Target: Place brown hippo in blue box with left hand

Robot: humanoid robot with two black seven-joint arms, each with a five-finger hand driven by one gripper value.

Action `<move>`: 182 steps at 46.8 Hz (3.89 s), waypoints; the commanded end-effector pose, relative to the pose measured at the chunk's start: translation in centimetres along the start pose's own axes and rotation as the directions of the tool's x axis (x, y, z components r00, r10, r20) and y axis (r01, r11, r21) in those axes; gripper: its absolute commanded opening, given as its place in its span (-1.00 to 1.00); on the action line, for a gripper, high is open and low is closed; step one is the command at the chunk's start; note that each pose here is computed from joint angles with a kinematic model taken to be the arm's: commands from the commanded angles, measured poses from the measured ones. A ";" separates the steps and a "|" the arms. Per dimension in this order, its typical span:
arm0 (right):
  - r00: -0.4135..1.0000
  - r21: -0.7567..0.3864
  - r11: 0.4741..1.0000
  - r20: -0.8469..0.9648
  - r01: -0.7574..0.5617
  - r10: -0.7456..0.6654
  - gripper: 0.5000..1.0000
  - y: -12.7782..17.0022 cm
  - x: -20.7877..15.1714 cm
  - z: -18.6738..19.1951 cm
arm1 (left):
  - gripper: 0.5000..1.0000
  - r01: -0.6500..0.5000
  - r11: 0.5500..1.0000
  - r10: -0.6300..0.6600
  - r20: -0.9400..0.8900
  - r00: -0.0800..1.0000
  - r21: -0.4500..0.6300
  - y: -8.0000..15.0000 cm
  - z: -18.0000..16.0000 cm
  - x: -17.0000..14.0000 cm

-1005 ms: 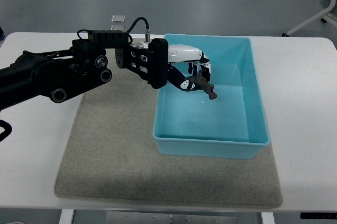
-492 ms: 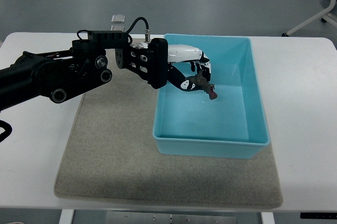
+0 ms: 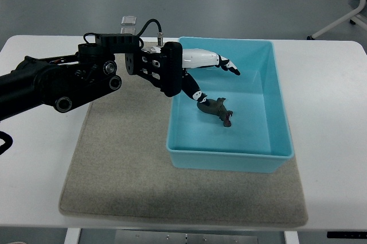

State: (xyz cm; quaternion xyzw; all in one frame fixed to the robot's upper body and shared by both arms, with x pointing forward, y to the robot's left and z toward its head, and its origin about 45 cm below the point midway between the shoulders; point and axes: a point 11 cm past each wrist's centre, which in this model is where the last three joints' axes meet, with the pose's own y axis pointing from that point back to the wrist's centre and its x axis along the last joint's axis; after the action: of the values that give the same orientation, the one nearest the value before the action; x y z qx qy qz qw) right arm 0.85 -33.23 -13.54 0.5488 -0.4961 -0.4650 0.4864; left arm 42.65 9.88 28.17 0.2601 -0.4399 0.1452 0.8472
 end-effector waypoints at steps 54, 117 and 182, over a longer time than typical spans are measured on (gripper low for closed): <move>1.000 0.000 1.000 -0.001 0.000 0.000 0.74 0.0 0.0 0.0 | 0.98 -0.360 0.845 0.438 -0.125 0.890 0.394 8.4 -12.9 7.6; 1.000 0.000 1.000 -0.001 0.000 0.000 0.74 0.0 0.0 0.0 | 0.99 -0.464 0.656 0.663 -0.748 -0.023 0.595 10.9 -18.8 3.2; 1.000 0.000 1.000 -0.001 0.000 0.000 0.74 0.0 0.0 0.0 | 0.99 -0.529 0.696 0.478 -0.863 -0.163 0.485 11.2 -18.9 1.1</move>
State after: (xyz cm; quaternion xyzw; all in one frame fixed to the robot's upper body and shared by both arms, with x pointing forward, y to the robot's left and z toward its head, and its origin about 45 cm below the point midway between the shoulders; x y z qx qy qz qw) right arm 0.85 -33.23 -13.54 0.5489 -0.4960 -0.4649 0.4864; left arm 50.47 29.88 23.31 -0.1122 0.1678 0.5858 0.7849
